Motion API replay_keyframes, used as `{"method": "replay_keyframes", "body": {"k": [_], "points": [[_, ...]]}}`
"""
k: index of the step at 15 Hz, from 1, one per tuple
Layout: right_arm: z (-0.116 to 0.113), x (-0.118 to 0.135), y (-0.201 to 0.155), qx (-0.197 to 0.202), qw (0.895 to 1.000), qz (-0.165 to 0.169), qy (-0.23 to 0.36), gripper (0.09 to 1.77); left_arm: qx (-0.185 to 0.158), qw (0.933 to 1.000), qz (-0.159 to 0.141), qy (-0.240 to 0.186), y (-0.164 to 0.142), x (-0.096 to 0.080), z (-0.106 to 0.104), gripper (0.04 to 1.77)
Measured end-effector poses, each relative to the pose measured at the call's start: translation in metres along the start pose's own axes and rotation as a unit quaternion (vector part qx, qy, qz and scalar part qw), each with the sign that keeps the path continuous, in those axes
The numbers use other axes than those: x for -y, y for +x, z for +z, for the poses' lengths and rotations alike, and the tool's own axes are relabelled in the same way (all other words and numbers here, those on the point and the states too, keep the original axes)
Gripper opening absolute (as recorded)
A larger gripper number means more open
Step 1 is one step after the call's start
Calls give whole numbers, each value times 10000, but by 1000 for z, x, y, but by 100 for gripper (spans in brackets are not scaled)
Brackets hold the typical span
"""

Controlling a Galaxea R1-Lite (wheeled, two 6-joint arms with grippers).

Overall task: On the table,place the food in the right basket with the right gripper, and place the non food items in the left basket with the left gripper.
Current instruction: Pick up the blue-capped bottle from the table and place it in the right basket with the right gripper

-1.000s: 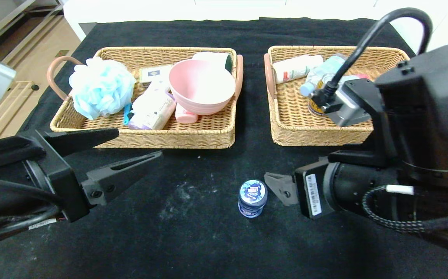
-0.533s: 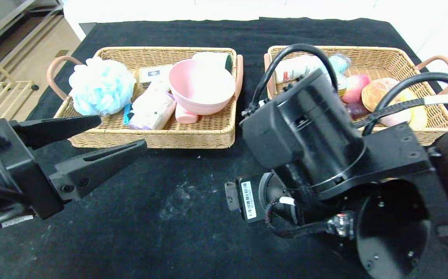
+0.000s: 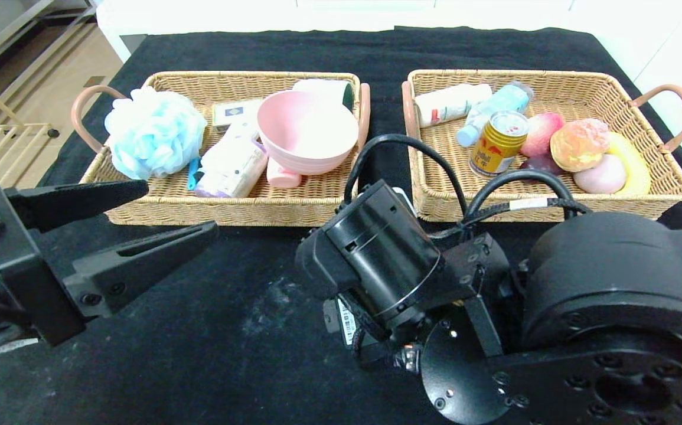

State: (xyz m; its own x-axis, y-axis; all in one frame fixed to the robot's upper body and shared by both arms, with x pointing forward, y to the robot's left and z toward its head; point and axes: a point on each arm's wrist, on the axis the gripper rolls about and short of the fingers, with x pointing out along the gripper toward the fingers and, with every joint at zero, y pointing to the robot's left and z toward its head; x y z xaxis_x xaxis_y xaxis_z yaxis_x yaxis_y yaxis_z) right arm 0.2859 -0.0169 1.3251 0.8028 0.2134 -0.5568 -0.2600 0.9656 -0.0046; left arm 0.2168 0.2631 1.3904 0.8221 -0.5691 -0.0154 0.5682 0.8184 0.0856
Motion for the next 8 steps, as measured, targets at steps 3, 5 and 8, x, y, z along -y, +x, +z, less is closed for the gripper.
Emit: {"method": "replay_keyframes", "body": {"k": [3, 5, 8], "points": [[-3, -1, 5, -53, 10000, -51, -36, 171, 9, 10000, -17, 8, 0, 0, 0, 172], [-3, -2, 7, -59, 9999, -78, -48, 171, -4, 10000, -31, 7, 0, 1, 0, 172], [-7, -4, 13, -115, 9998, -118, -85, 171, -13, 10000, -37, 13, 0, 1, -1, 172]]}}
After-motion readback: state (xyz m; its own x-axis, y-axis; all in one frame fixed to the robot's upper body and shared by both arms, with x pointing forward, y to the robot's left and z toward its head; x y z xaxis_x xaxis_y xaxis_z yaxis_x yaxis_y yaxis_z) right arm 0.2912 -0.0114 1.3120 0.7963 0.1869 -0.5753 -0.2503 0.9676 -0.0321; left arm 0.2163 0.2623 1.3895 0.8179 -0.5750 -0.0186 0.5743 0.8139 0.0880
